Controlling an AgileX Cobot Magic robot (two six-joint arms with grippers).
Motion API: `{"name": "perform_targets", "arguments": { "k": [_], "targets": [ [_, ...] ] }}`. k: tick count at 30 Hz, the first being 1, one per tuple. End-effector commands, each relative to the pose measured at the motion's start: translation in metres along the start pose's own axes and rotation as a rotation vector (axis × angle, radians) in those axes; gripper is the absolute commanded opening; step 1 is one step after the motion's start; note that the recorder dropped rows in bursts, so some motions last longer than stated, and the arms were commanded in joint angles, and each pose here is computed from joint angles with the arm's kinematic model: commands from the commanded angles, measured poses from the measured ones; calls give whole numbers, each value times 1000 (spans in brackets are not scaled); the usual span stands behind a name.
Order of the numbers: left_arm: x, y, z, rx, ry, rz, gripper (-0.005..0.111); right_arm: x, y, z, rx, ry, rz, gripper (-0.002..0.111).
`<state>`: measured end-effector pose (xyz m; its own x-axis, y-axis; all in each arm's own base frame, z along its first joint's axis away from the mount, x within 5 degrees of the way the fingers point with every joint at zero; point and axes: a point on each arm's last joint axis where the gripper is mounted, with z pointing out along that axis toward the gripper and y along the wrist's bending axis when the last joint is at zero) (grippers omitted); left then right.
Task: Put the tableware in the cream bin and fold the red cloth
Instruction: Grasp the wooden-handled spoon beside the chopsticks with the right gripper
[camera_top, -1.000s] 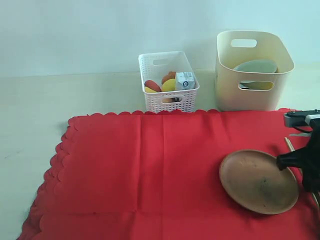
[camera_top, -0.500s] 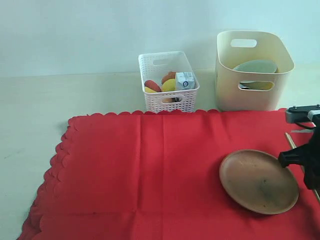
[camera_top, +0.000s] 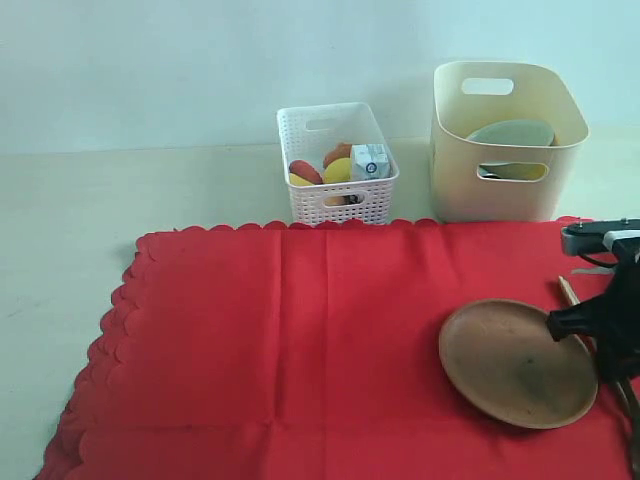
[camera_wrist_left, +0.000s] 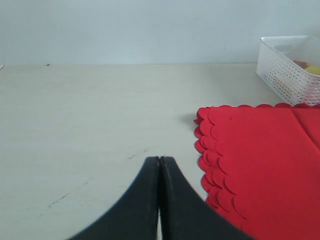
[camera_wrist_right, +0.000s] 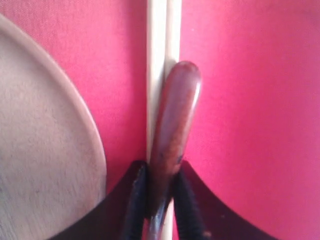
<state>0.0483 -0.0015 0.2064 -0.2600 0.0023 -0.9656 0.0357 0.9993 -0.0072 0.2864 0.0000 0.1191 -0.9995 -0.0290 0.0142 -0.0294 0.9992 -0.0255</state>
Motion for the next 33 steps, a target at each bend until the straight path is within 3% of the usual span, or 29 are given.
{"name": "perform_targets", "arguments": {
  "k": [1, 33],
  "targets": [
    [0, 0, 0, 1, -14, -4, 0, 0, -1, -1, 1, 5, -7, 29],
    [0, 0, 0, 1, -14, -4, 0, 7, 0, -13, -4, 38, 1, 29]
  ]
}}
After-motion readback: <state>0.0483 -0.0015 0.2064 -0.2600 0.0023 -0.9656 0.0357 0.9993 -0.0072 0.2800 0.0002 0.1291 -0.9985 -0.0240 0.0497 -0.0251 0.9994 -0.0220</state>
